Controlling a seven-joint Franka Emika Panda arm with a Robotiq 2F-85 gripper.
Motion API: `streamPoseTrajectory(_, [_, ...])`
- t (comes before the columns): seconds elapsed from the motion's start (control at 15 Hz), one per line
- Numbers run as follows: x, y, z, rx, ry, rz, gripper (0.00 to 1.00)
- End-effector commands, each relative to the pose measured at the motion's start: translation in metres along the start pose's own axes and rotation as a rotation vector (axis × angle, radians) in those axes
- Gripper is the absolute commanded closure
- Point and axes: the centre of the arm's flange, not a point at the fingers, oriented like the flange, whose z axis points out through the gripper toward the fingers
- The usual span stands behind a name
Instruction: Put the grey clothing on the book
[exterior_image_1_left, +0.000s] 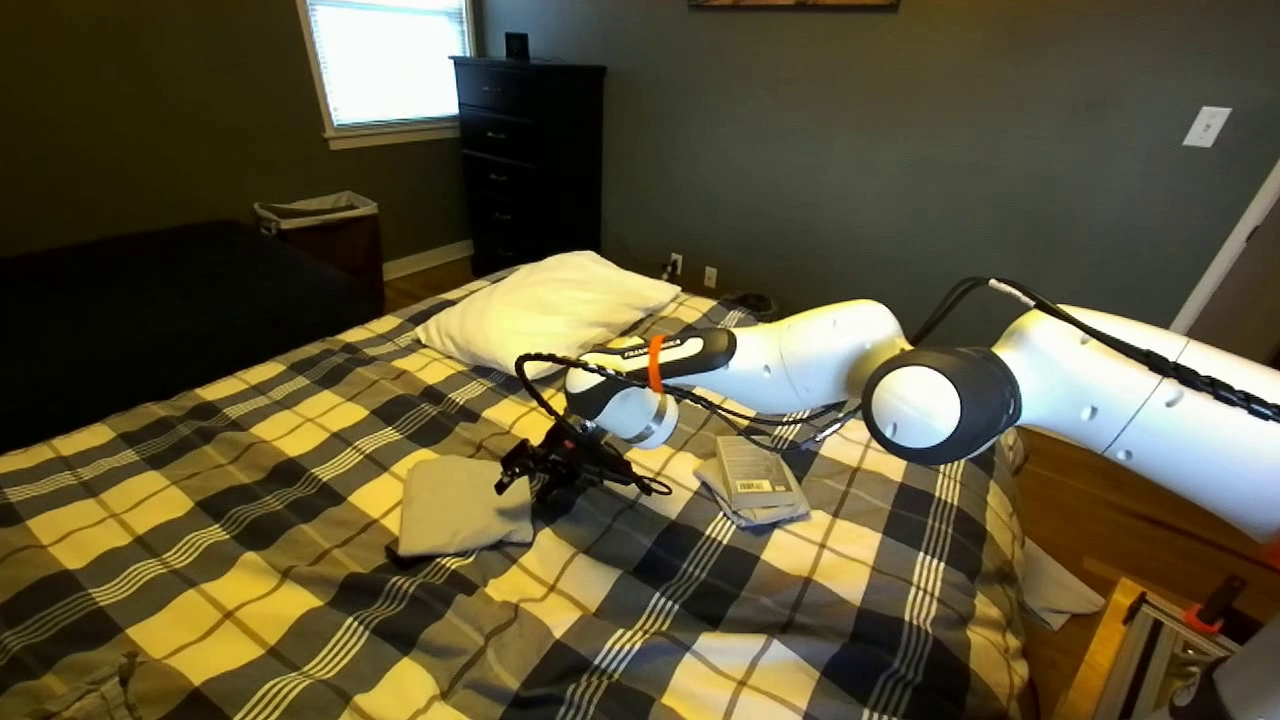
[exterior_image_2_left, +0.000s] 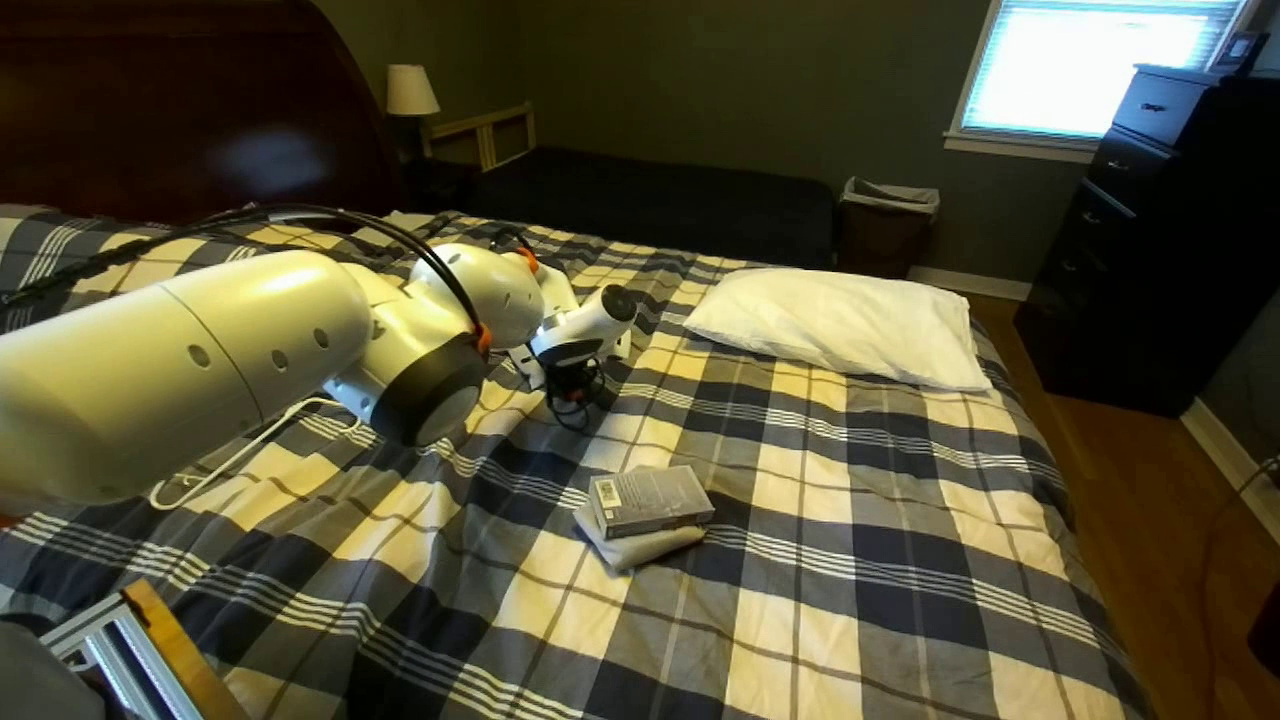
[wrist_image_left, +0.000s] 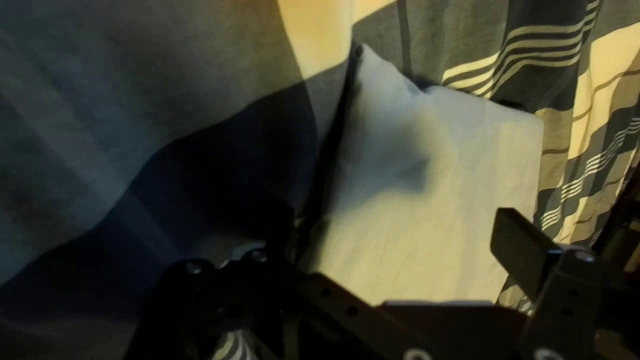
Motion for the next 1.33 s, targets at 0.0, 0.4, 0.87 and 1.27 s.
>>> streamPoseTrajectory(0.0, [0.017, 0.008, 0.040, 0.066, -0.004, -0.029, 0.02])
streamPoseTrajectory(0.4, [0.012, 0.015, 0.052, 0.121, -0.001, -0.008, 0.55])
streamPoseTrajectory(0.87, [0.005, 0.024, 0.042, 0.095, 0.021, 0.085, 0.46])
streamPoseTrajectory(1.27, [0.000, 0.012, 0.029, 0.023, 0.069, 0.183, 0.04])
